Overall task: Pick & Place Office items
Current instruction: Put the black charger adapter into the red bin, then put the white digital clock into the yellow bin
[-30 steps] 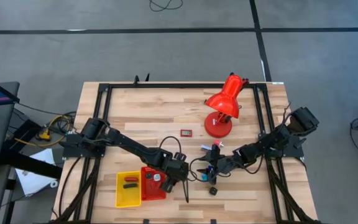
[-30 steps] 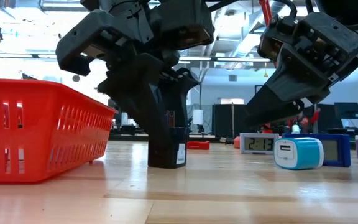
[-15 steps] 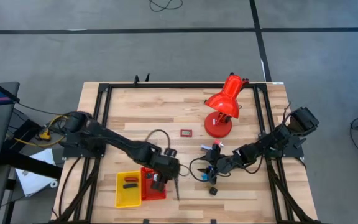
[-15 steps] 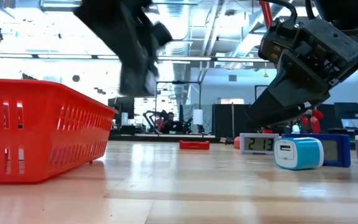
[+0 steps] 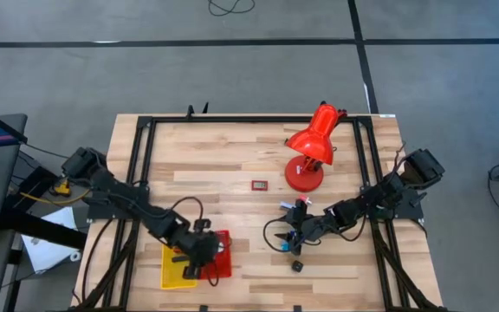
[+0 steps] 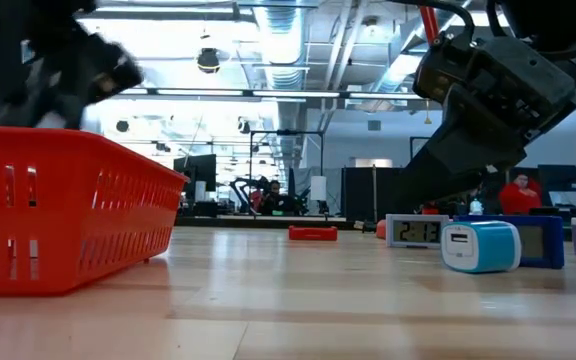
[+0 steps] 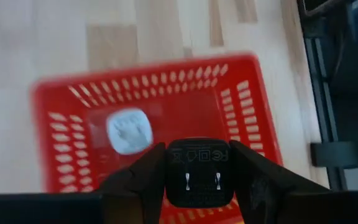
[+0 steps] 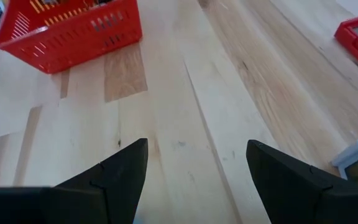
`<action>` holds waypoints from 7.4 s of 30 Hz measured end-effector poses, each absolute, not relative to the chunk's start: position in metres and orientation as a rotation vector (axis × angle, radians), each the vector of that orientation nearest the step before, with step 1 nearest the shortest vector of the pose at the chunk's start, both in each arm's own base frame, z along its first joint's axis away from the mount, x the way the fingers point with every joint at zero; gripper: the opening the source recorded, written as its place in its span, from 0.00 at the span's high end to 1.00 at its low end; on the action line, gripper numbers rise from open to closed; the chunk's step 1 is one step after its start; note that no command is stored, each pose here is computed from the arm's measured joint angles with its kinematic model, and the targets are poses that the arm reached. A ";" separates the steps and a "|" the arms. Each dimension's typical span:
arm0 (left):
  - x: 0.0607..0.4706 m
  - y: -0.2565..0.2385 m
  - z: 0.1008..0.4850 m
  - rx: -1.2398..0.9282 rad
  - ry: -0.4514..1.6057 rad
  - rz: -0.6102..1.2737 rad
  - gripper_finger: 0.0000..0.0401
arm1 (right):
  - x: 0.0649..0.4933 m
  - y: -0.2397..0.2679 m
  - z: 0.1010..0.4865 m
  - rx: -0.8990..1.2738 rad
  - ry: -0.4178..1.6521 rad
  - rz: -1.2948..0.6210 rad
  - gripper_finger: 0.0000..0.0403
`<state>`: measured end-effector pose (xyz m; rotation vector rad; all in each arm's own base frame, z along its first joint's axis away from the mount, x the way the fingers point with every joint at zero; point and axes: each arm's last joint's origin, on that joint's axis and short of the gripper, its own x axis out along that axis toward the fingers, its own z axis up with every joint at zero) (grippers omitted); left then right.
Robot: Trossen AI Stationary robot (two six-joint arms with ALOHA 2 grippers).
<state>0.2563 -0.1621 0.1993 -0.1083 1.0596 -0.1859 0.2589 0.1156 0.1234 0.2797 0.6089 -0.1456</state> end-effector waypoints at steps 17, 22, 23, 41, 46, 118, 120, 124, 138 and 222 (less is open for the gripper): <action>0.242 -0.157 0.165 -0.108 1.042 -0.181 0.61 | 0.262 0.115 0.126 0.308 0.575 -0.144 0.34; 0.242 -0.155 0.164 -0.061 1.045 -0.168 0.62 | 0.264 0.111 0.126 0.313 0.573 -0.161 0.34; 0.242 -0.155 0.164 -0.058 1.045 -0.165 0.62 | 0.264 0.110 0.126 0.314 0.572 -0.164 0.34; 0.243 -0.152 0.164 -0.049 1.036 -0.140 0.59 | 0.265 0.108 0.126 0.316 0.571 -0.169 0.34; 0.243 -0.152 0.164 -0.049 1.036 -0.140 0.56 | 0.265 0.108 0.126 0.316 0.571 -0.169 0.34; 0.246 -0.107 0.222 -0.054 0.759 0.017 0.32 | 0.224 0.068 0.126 0.166 0.830 -0.436 0.35; 0.246 -0.107 0.222 -0.054 0.759 0.018 0.32 | 0.227 0.069 0.128 0.148 0.805 -0.410 0.37; 0.246 -0.107 0.222 -0.054 0.759 0.018 0.32 | 0.229 0.068 0.129 0.123 0.797 -0.395 0.43; 0.247 -0.107 0.222 -0.056 0.754 0.017 0.32 | 0.237 0.073 0.104 0.132 0.834 -0.390 0.65; 0.250 -0.058 0.234 -0.012 0.782 0.010 0.88 | 0.425 0.099 0.225 -0.104 0.887 -0.074 0.53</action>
